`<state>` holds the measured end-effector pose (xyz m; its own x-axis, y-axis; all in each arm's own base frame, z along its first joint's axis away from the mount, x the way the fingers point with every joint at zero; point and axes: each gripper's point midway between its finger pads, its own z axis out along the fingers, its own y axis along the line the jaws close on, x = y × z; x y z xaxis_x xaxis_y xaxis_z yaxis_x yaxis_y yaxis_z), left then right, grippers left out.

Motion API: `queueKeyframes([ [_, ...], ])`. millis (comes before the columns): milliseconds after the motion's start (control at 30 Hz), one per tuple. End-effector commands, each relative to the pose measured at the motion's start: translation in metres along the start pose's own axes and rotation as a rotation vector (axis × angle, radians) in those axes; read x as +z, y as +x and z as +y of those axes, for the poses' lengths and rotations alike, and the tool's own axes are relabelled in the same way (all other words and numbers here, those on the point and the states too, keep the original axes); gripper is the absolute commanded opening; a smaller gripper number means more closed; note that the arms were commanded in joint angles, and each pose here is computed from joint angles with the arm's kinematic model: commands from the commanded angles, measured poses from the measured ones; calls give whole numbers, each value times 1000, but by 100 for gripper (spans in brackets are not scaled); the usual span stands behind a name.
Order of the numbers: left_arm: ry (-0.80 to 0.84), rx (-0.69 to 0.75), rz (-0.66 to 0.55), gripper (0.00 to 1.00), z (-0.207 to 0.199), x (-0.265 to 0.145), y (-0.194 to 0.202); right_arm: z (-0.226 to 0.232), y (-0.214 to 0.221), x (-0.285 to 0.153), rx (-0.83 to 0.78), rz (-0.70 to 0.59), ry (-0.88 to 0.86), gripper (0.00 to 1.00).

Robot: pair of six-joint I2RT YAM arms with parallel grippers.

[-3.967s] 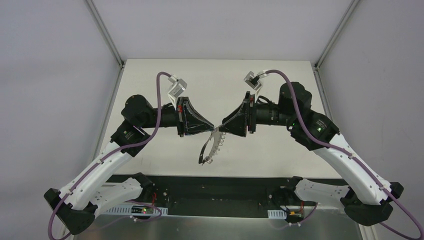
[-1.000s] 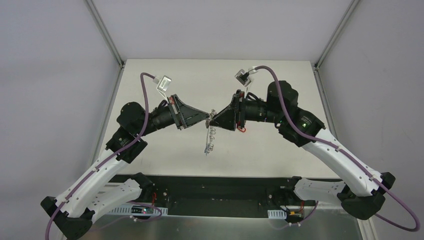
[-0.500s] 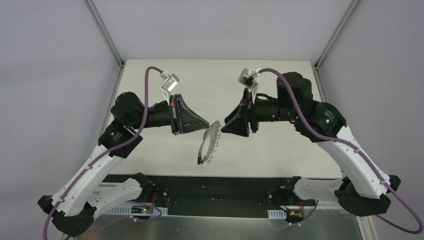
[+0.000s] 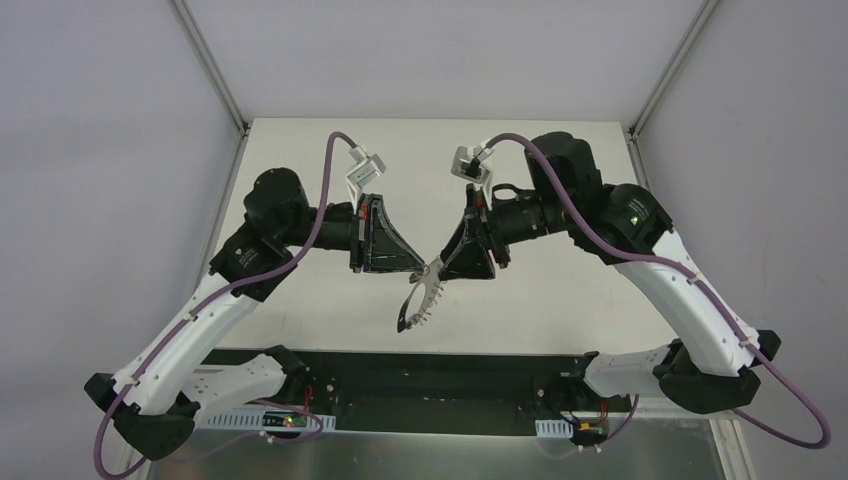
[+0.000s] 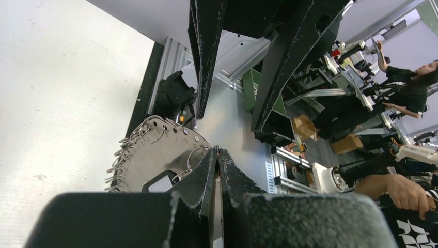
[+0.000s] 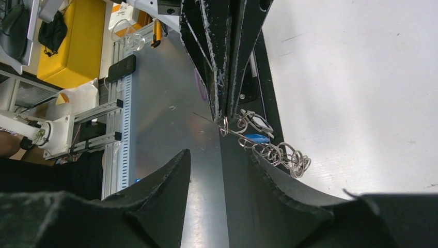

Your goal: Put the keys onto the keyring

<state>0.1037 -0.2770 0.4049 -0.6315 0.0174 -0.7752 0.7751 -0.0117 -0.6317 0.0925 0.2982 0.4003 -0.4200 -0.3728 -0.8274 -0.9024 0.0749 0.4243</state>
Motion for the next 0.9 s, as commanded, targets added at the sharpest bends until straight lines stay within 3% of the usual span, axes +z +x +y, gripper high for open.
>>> queueKeyframes([
  [0, 67, 107, -8, 0, -22, -3, -13, 15, -10, -2, -35, -18, -68, 46],
  [567, 65, 118, -10, 0, -22, -3, -13, 15, -23, 14, -38, -32, -113, 44],
  [867, 45, 138, -30, 0, -23, -5, -16, 18, -12, 20, -31, 15, -118, 36],
])
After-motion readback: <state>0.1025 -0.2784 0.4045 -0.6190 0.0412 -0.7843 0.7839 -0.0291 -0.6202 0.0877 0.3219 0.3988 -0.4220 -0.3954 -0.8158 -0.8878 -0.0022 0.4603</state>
